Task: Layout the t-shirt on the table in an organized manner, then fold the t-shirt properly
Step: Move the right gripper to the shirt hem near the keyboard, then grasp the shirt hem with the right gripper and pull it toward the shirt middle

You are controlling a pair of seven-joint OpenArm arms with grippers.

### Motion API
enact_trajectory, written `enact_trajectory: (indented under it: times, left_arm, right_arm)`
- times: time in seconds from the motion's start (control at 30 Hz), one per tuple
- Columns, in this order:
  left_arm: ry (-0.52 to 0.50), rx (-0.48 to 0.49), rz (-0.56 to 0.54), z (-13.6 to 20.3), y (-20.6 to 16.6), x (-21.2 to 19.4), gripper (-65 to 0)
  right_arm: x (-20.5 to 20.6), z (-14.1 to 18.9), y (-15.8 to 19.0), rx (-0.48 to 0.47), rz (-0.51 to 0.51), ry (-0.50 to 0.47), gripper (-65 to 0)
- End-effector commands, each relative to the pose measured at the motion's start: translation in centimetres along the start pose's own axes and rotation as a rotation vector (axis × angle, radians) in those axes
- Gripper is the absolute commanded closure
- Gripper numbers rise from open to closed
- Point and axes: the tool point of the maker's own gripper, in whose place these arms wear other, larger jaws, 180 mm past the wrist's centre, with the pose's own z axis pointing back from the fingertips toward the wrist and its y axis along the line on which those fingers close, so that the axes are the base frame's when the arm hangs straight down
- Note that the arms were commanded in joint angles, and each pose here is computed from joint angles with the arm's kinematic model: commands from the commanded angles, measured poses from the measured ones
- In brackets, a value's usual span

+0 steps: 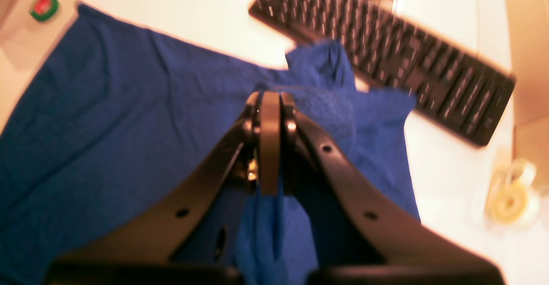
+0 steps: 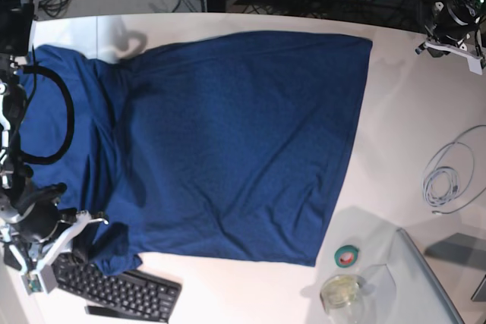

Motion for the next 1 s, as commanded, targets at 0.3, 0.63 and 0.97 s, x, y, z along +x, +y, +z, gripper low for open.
enact_trajectory:
  times: [0.3,0.63,0.97]
  left_arm:
    - [-0.039,0.013,-0.030,0.6,0.6,1.6,0.0]
    - [-0.039,0.013,-0.030,0.6,0.6,1.6,0.0]
    - [-0.040,0.012,-0.029,0.6,0.6,1.7,0.0]
  right_arm:
    - [5.8,1.4,-0.3,-0.008,0.039,-0.161,-0.2]
    - [8.3,0.7,-0.2,0.003,0.024,-0.205,-0.2]
    - [5.3,-4.2,1.6,0.112,-0.029,-0.118,-0.2]
